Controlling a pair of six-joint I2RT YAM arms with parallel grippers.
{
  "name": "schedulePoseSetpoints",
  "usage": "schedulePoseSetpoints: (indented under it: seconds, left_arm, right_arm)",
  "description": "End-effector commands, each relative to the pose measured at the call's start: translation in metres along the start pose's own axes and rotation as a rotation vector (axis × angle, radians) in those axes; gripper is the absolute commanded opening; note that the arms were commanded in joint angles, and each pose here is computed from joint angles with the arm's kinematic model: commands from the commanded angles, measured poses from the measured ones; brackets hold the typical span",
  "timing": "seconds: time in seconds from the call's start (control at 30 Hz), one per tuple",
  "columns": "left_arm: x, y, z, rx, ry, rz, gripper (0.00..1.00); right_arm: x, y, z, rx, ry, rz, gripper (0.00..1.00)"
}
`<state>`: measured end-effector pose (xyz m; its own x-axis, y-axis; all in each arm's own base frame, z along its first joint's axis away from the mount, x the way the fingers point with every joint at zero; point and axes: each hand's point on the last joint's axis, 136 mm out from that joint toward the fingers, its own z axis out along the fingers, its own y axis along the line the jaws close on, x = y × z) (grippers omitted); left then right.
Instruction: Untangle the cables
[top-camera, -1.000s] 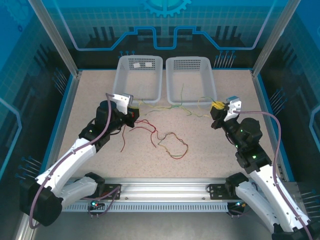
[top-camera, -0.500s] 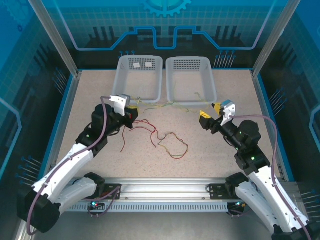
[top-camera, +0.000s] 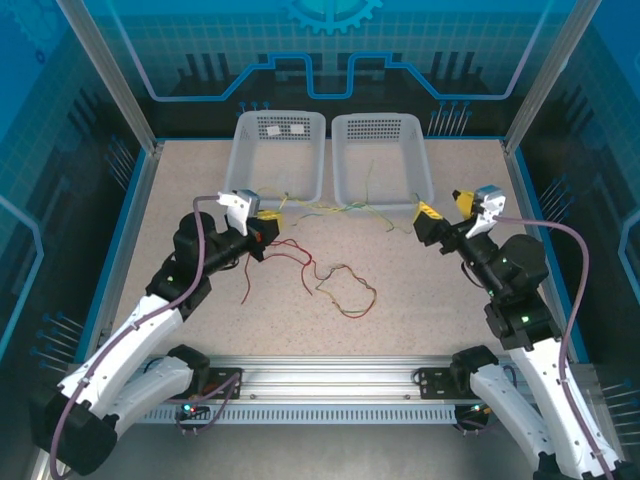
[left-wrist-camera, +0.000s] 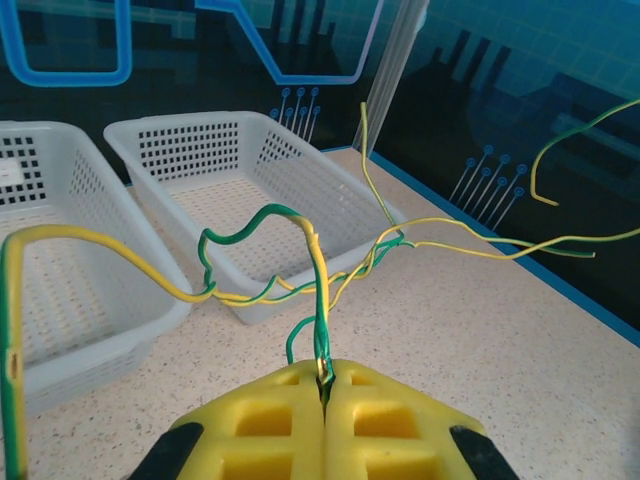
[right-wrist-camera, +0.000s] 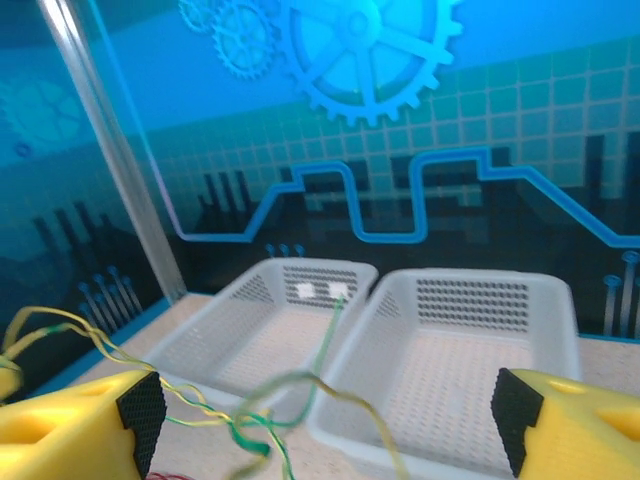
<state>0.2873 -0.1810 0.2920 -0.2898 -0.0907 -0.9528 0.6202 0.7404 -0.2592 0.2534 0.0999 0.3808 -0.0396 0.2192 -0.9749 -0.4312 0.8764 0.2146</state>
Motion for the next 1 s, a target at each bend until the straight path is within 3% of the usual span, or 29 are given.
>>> schedulePoseSetpoints:
  seconds: [0.0,0.13,0.3,0.47,0.57,0.67,0.8,0.97]
  left_arm:
    - [-0.008,-0.013,-0.005,0.057,-0.044,0.061,0.0]
    - [-0.009,-0.01,-0.004,0.035,-0.038,0.058,0.0]
    - [-0.006,-0.008,-0.003,0.022,-0.024,0.07,0.0]
    - [-0.001,-0.01,0.001,0.017,0.012,0.098,0.0]
    - [0.003,-0.013,0.005,0.027,0.019,0.103,0.0]
    - [0.004,-0.015,0.009,0.026,0.015,0.117,0.0]
    - [0.004,-0.016,0.013,0.004,0.001,0.127,0.0]
    - [0.002,-0.022,0.015,0.02,-0.021,0.132,0.0]
  right_arm:
    - [-0.037,0.031,-0.01,-0.135,-0.068,0.038,0.89]
    - [-0.069,0.035,-0.026,-0.097,-0.112,0.007,0.91]
    - [-0.076,0.014,-0.032,0.048,-0.071,-0.031,0.92]
    - [-0.076,0.04,-0.007,-0.105,0.037,-0.009,0.88]
    - [-0.05,0.054,0.041,-0.216,0.217,0.141,0.82]
    - [-0.013,0.062,0.085,-0.221,0.371,0.203,0.76]
    - [0.038,0.037,0.126,-0.006,0.555,0.197,0.7]
    - [0.104,0.021,0.161,0.053,0.744,0.291,0.67]
